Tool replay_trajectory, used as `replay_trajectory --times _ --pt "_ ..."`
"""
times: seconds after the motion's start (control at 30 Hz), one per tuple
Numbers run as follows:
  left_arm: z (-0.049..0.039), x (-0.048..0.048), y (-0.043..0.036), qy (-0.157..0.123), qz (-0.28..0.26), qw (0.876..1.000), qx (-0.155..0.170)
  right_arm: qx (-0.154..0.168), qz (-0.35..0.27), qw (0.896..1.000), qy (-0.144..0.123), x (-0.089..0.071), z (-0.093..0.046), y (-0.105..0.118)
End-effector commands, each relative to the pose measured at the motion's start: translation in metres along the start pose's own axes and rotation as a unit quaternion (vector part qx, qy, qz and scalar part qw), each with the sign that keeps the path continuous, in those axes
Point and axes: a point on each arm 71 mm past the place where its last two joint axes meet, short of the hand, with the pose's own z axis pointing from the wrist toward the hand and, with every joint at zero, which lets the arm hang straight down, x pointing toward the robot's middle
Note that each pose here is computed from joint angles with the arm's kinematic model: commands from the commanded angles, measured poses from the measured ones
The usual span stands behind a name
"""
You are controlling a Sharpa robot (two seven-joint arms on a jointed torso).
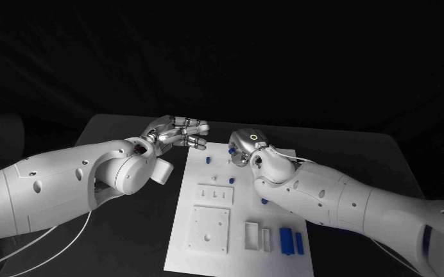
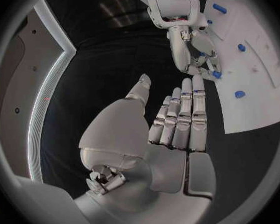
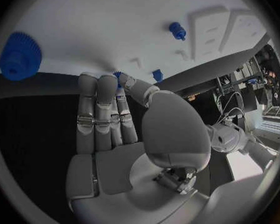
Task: Assemble the parts on the task board
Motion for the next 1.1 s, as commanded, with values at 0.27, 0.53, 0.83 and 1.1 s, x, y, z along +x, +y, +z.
replay_trajectory --times 0.27,0.53,0.83,1.1 --pt "0.0014 0.0034 -0.0024 0.011 0.001 1.0 0.005 0.009 0.01 1.0 0.014 0.006 0.002 -0.001" --pt "0.0012 0.0017 -0.0027 0.009 0.001 1.0 0.005 0.005 0.023 1.0 0.002 0.002 -0.003 -0.005" --pt "-0.001 -0.0061 -0.0031 0.0 0.003 1.0 0.005 0.014 0.06 0.998 -0.032 -0.028 -0.019 -0.031" --pt "-0.0025 -0.0103 -0.0031 -0.002 0.007 1.0 0.006 0.038 0.075 0.996 -0.032 -0.057 -0.034 -0.075"
